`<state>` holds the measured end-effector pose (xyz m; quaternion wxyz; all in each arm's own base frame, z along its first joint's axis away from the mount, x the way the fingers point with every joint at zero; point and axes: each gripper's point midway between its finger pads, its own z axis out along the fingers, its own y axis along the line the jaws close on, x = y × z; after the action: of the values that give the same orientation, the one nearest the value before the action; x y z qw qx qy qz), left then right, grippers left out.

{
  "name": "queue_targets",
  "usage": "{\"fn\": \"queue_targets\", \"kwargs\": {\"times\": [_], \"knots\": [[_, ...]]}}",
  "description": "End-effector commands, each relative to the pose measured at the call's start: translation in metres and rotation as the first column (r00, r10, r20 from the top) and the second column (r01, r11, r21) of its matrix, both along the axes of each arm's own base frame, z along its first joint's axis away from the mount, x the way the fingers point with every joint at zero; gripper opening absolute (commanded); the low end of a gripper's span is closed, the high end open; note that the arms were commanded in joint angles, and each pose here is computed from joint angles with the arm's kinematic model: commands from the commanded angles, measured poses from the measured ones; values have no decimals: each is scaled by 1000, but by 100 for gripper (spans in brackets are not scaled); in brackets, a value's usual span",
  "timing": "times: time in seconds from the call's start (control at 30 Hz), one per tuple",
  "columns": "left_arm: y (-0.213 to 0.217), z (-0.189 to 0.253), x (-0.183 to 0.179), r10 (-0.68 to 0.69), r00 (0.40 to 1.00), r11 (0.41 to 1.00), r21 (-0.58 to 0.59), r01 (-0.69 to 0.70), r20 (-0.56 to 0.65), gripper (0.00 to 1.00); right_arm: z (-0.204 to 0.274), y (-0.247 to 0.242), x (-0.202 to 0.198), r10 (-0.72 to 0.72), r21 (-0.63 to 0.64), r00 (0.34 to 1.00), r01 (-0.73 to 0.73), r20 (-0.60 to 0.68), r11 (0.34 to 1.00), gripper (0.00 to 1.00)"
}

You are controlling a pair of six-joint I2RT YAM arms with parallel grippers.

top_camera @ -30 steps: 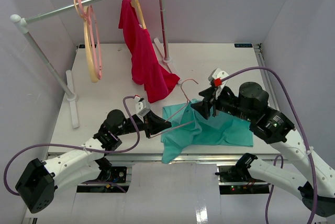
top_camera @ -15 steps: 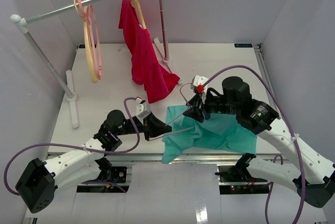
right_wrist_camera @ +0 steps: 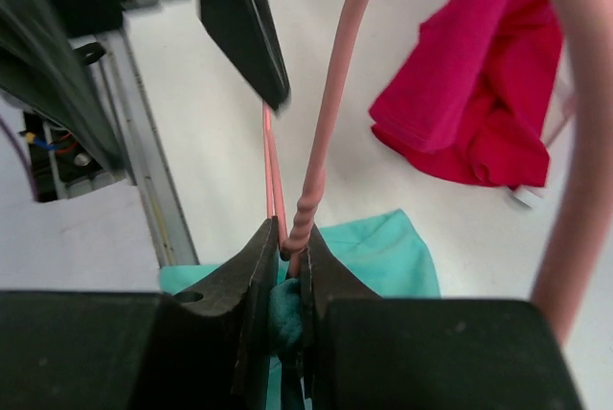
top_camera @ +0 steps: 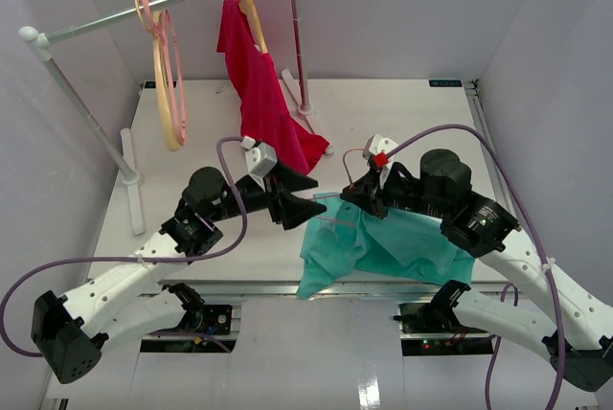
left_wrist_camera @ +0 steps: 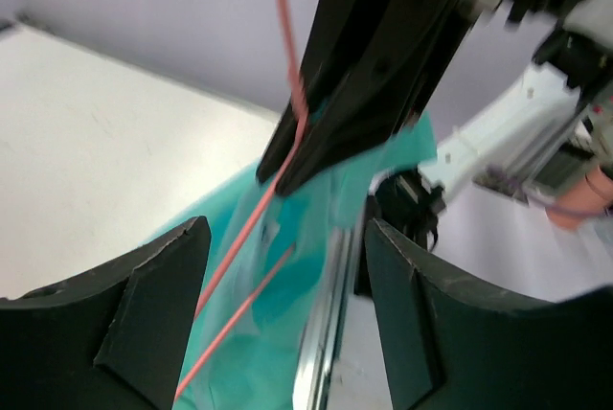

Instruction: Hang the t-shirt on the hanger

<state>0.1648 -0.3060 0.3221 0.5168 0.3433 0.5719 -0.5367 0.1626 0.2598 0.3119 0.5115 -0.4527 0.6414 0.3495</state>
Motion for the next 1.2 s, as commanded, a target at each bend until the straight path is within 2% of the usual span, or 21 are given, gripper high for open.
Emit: {"fn": "queue_targets", "kwargs": {"times": [0.0, 0.1, 0.23, 0.4, 0.53, 0.9, 1.03, 1.17], "knots": [[22, 36, 18, 194, 981, 981, 13, -194, -25, 77, 29, -17, 20, -167, 80, 983, 162, 70, 984, 8], [32, 33, 20, 251, 964, 967, 60, -246, -86, 73, 29, -43, 34, -334, 75, 941, 330, 58, 941, 8], [32, -14, 6, 211, 953, 976, 95, -195, -215, 66, 35, -69, 40, -456, 92, 888, 450, 58, 888, 8], [19, -59, -1, 136, 936, 990, 16, -138, -325, 65, 44, -67, 32, -439, 157, 898, 429, 32, 890, 8], [6, -68, -5, 84, 929, 992, -62, -114, -359, 66, 48, -61, 32, -429, 216, 904, 417, 5, 883, 8], [-62, -101, 28, 240, 882, 969, 47, -242, -406, 69, 40, -56, 34, -426, 249, 905, 417, -18, 874, 8], [-83, -112, 28, 274, 874, 962, 93, -259, -401, 68, 40, -56, 32, -421, 268, 907, 411, -22, 871, 8], [-105, -125, 38, 380, 838, 925, 177, -337, -392, 67, 42, -55, 31, -414, 284, 910, 405, -29, 869, 8]]}}
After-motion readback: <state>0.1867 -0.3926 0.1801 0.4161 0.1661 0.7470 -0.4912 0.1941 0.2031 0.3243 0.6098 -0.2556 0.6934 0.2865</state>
